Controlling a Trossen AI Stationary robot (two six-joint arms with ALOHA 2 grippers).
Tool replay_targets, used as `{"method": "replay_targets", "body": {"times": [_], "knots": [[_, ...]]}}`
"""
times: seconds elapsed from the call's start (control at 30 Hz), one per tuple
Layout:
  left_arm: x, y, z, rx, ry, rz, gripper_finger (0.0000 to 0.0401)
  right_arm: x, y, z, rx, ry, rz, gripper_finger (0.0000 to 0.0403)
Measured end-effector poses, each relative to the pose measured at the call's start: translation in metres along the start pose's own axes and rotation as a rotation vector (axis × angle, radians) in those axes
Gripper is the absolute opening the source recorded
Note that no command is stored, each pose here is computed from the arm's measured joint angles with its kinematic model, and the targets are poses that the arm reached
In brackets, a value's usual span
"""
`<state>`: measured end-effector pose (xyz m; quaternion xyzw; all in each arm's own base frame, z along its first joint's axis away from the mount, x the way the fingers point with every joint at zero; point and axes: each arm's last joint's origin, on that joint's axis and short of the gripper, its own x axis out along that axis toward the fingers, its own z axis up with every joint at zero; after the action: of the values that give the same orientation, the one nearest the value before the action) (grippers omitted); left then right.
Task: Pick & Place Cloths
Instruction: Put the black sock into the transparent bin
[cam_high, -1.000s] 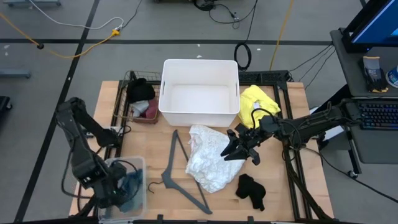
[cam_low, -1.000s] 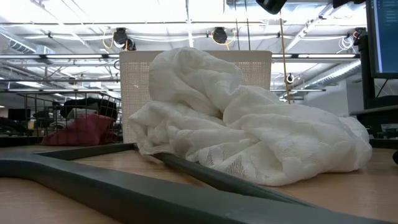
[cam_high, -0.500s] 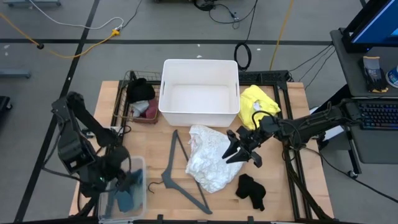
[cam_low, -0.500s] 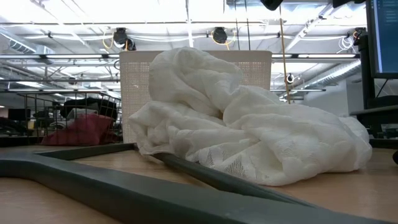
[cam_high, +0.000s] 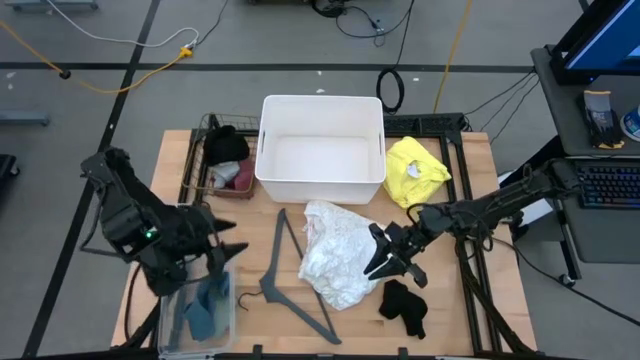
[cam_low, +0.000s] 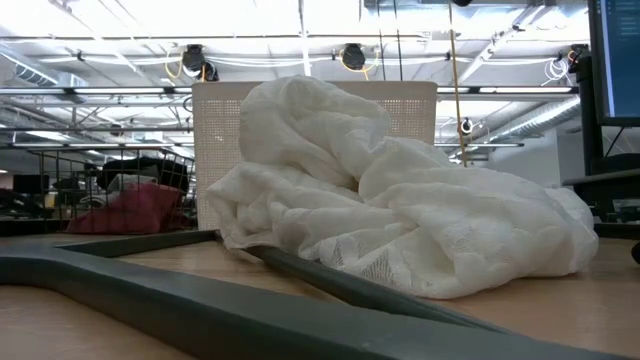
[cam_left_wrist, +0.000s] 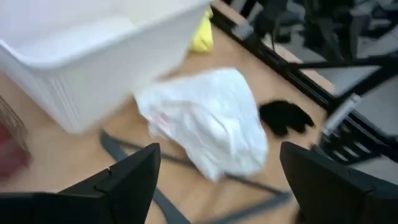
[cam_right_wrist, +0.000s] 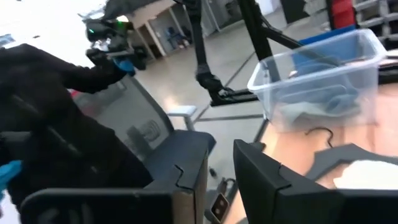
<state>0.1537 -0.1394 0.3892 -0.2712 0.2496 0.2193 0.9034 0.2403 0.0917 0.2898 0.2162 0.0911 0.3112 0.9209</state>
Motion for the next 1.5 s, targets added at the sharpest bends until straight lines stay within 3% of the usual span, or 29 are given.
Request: {"method": "replay_targets", "body": {"times": [0.23, 0.5, 0.73, 1.13, 1.5], "knots": [[0.017, 0.007, 0.02, 0.118, -0.022, 0.074, 0.0335, 0.001, 0.02, 0.006, -0.041, 0.091, -0.135, 0.0059], [0.034, 0.002, 0.039, 0.263, 0.026, -0.005, 0.0335, -0.004, 0.043, 0.02, -0.082, 0.265, -0.294, 0.0059], [0.042, 0.001, 0.05, 0.331, 0.007, -0.023, 0.0335, -0.015, 0.06, 0.019, 0.027, 0.445, -0.372, 0.0059], [0.048, 0.006, 0.056, 0.344, -0.003, 0.011, 0.0335, -0.031, 0.071, -0.012, 0.228, 0.744, -0.46, 0.0061], [0.051, 0.009, 0.06, 0.333, -0.009, 0.031, 0.0335, -0.02, 0.065, -0.032, 0.321, 0.949, -0.46, 0.0145]]}}
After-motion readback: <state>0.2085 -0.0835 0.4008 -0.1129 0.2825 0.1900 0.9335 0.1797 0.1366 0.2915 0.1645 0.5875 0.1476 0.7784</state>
